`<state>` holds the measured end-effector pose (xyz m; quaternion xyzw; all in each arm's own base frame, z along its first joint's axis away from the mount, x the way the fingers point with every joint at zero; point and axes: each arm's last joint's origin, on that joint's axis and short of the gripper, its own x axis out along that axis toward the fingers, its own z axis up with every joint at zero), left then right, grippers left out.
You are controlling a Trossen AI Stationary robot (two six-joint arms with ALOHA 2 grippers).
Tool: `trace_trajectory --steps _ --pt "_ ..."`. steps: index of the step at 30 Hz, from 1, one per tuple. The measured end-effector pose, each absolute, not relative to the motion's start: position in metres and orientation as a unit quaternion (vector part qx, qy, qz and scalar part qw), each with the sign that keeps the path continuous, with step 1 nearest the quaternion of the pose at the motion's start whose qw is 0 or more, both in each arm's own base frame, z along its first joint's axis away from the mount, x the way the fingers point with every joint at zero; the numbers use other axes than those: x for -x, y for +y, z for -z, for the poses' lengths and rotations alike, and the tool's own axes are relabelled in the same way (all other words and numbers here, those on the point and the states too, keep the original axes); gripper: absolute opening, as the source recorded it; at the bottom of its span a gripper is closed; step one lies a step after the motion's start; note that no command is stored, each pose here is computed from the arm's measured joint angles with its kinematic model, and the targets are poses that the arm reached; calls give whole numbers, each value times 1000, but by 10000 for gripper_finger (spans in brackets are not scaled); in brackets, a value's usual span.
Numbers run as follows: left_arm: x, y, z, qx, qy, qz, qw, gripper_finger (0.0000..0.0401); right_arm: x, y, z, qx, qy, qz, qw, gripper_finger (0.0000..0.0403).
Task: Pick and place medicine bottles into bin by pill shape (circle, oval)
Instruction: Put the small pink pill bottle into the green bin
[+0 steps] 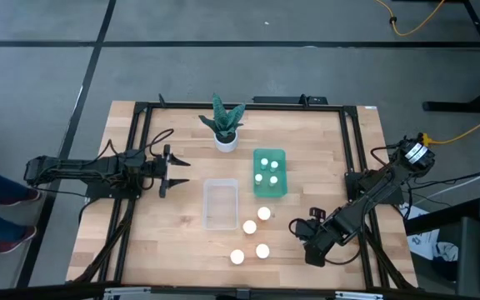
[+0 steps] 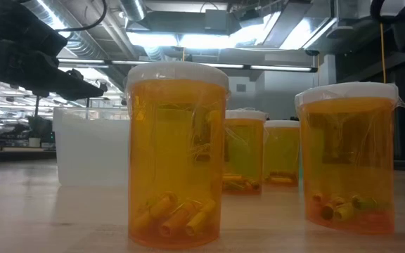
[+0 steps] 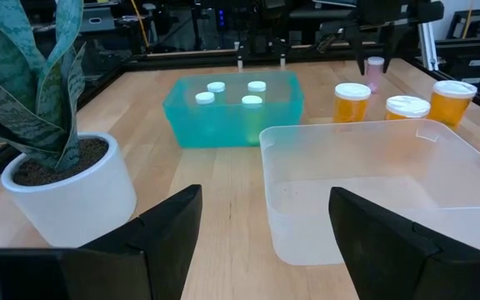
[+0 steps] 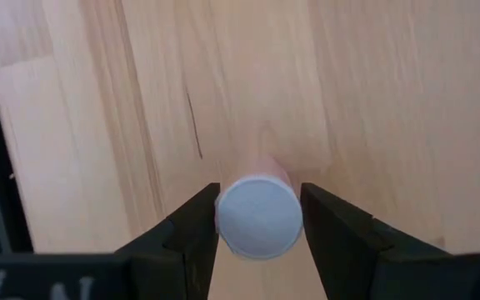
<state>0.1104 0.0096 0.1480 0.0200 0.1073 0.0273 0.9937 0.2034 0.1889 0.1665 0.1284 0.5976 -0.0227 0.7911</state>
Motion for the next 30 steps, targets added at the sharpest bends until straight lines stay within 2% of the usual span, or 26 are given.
trace_trajectory --steps 8,15,18,23,30 --pt "-110 10 -148 -20 107 -27 994 254 -205 189 -167 -134 593 20 794 164" --pt "-110 10 -148 -20 107 -27 994 254 -205 189 -168 -135 594 17 793 108" --pt "-110 10 -148 -20 107 -27 994 254 -207 188 -170 -117 598 10 793 108" --pt "-110 10 -148 -21 107 -27 994 254 -221 179 -194 -45 592 20 805 108" --pt "-110 10 -148 -25 107 -27 994 254 -259 154 -245 68 486 112 864 108"
